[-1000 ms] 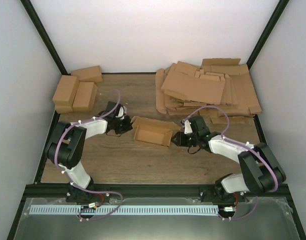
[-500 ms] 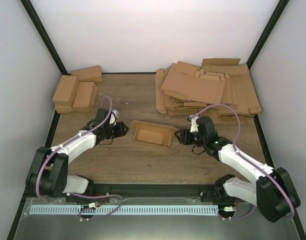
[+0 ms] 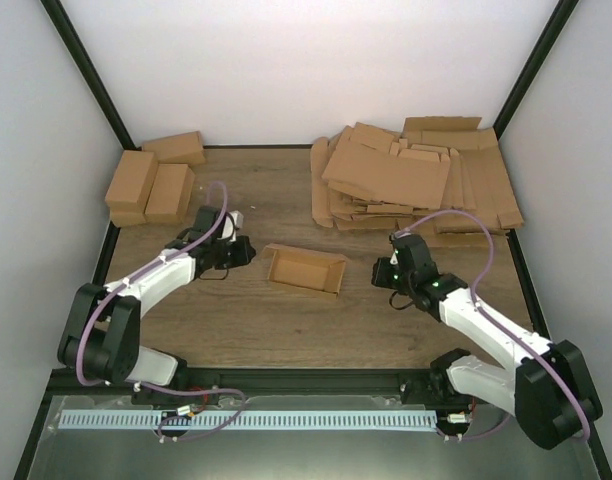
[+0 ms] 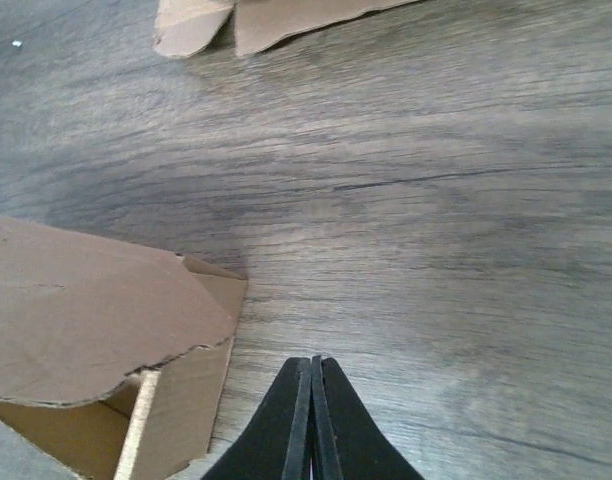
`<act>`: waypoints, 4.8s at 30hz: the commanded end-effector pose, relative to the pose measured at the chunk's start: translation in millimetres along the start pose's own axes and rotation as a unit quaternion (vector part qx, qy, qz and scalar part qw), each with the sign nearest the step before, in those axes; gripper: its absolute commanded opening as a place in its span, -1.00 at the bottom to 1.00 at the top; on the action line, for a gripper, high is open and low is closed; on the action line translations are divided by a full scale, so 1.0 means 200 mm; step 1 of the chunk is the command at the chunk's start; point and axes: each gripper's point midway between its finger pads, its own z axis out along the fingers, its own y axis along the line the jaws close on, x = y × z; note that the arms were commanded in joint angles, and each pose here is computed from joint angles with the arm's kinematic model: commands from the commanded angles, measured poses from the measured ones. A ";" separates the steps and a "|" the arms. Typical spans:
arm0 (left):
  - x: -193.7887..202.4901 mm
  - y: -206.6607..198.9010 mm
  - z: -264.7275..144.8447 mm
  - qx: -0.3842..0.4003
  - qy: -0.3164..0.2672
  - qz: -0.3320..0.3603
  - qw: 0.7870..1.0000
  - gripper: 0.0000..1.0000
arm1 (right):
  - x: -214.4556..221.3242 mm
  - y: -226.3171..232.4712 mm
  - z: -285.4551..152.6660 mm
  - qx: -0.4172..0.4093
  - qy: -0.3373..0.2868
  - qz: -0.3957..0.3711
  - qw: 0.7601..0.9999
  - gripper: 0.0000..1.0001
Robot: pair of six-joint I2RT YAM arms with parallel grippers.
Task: Fold the paper box
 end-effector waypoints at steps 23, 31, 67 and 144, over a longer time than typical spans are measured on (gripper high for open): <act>0.09 -0.31 0.08 0.105 0.057 0.060 0.991 -0.91 | -0.04 0.44 0.06 -0.186 0.069 -0.051 0.979 -0.98; 0.16 -0.24 0.10 0.085 0.066 0.057 0.993 -0.91 | 0.04 0.39 0.11 -0.175 0.082 -0.031 0.981 -0.99; -0.15 0.16 -0.48 -0.187 -0.075 -0.038 0.979 -0.16 | -0.17 0.17 -0.18 0.009 0.028 0.013 0.999 0.08; 0.07 -0.46 -0.06 0.168 0.190 -0.186 0.949 -0.09 | -0.10 0.73 0.08 -0.106 0.260 0.352 0.893 -0.37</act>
